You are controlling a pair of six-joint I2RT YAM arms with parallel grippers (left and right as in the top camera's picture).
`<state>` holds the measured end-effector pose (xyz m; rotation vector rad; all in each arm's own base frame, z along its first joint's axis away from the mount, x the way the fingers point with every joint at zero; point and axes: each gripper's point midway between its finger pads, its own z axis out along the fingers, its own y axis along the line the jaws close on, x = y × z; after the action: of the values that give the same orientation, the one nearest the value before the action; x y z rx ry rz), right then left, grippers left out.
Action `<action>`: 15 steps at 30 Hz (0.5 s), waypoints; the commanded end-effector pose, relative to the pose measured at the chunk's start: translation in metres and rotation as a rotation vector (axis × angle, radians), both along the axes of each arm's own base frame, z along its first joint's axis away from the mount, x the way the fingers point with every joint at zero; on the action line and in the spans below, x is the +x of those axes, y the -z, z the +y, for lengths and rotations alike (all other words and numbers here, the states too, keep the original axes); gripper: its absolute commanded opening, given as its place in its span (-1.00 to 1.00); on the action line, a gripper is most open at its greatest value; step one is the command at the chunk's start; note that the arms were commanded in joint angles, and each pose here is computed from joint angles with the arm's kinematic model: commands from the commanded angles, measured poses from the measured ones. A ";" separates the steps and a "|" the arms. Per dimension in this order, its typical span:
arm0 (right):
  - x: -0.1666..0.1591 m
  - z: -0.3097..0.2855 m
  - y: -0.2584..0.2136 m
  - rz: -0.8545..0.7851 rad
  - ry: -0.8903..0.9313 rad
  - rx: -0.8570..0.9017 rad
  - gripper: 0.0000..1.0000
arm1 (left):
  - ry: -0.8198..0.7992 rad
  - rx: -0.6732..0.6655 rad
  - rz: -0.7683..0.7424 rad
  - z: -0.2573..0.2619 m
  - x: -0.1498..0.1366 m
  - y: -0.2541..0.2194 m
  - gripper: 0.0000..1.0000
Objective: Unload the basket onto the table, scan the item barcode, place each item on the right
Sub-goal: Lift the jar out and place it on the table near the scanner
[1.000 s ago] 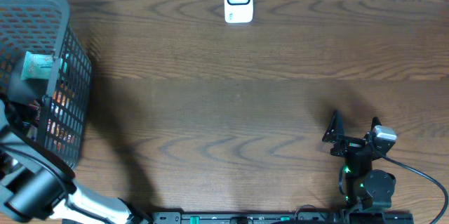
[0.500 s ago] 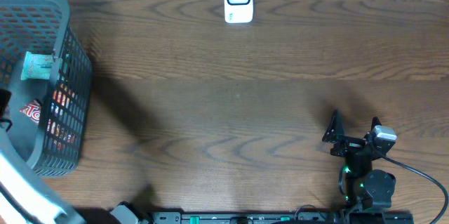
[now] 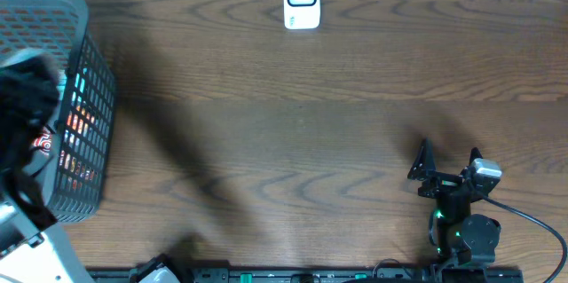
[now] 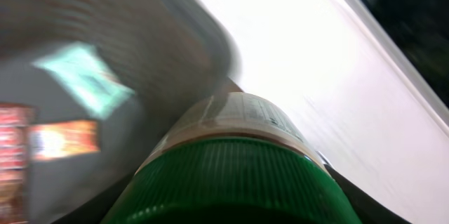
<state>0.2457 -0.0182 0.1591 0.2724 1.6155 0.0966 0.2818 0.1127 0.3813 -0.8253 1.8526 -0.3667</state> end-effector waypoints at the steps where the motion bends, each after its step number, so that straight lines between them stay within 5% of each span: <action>1: 0.000 0.003 0.001 0.000 -0.013 0.001 0.99 | 0.198 -0.007 -0.044 -0.048 0.013 -0.015 0.18; 15: 0.000 0.003 0.001 0.000 -0.013 0.001 0.99 | 0.356 0.066 0.414 -0.164 0.065 0.111 0.19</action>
<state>0.2457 -0.0182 0.1591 0.2724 1.6155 0.0966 0.3366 -0.0501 0.2912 -0.4816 2.3628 -0.5052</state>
